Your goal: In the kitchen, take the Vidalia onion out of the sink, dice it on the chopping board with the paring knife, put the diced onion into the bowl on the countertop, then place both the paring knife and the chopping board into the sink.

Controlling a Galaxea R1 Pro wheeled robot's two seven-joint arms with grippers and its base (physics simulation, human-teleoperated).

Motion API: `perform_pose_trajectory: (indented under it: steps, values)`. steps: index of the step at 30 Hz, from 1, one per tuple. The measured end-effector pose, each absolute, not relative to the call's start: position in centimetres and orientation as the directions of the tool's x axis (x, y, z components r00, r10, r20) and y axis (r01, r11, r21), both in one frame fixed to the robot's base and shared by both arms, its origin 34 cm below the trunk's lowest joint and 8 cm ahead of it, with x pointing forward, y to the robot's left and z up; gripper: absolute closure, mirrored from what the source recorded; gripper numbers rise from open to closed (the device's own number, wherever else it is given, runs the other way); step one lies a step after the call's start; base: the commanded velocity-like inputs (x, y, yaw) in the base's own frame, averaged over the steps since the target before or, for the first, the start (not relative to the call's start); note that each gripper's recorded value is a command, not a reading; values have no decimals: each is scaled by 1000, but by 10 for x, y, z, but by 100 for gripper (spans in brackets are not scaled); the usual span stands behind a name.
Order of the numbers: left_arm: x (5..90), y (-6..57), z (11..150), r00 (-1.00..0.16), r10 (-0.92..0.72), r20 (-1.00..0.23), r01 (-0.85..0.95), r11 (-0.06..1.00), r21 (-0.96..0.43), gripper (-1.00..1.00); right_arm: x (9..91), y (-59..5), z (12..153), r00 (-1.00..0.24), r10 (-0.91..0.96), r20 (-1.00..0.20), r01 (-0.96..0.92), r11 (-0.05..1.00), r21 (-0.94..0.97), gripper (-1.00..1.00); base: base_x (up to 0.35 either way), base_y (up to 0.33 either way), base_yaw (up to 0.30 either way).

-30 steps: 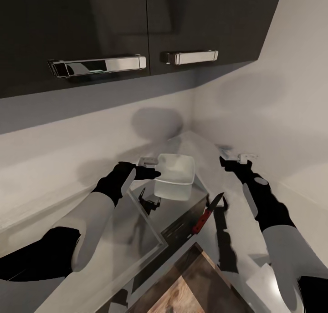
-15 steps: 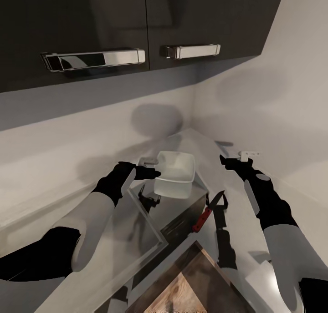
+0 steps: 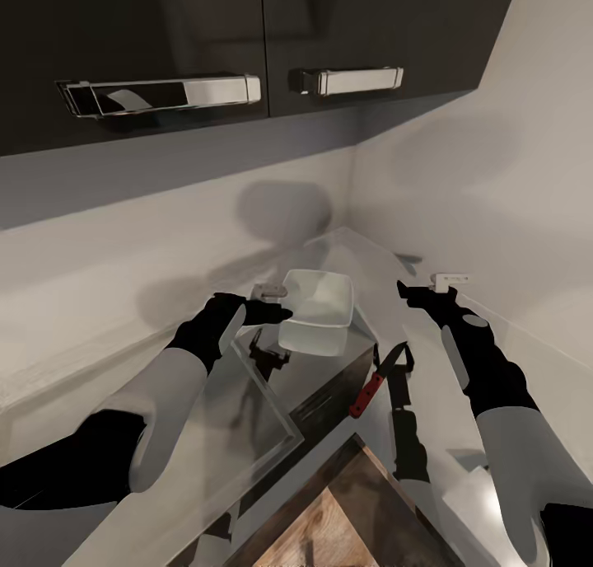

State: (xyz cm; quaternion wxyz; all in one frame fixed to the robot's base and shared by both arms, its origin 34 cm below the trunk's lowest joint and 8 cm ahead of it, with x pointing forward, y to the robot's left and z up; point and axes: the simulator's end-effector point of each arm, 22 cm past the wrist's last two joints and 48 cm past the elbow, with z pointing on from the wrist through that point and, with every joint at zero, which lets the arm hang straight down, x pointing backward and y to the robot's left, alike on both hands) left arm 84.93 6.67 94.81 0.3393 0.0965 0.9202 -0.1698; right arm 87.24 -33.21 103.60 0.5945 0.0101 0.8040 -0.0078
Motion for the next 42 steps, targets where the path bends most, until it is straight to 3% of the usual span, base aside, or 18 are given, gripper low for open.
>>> perform_pose_trajectory:
  steps: [35,42]
  values:
    - [844,51,933,-762,58,-645,329,893,-308,-100,873,-332,1014,-320,7,-947,26,1000,-1,-100,0,0,0]
    - [844,42,935,-773,-3,-634,307,873,-379,-100,873,-332,1009,-327,7,-945,25,1000,-1,-100,0,0,0]
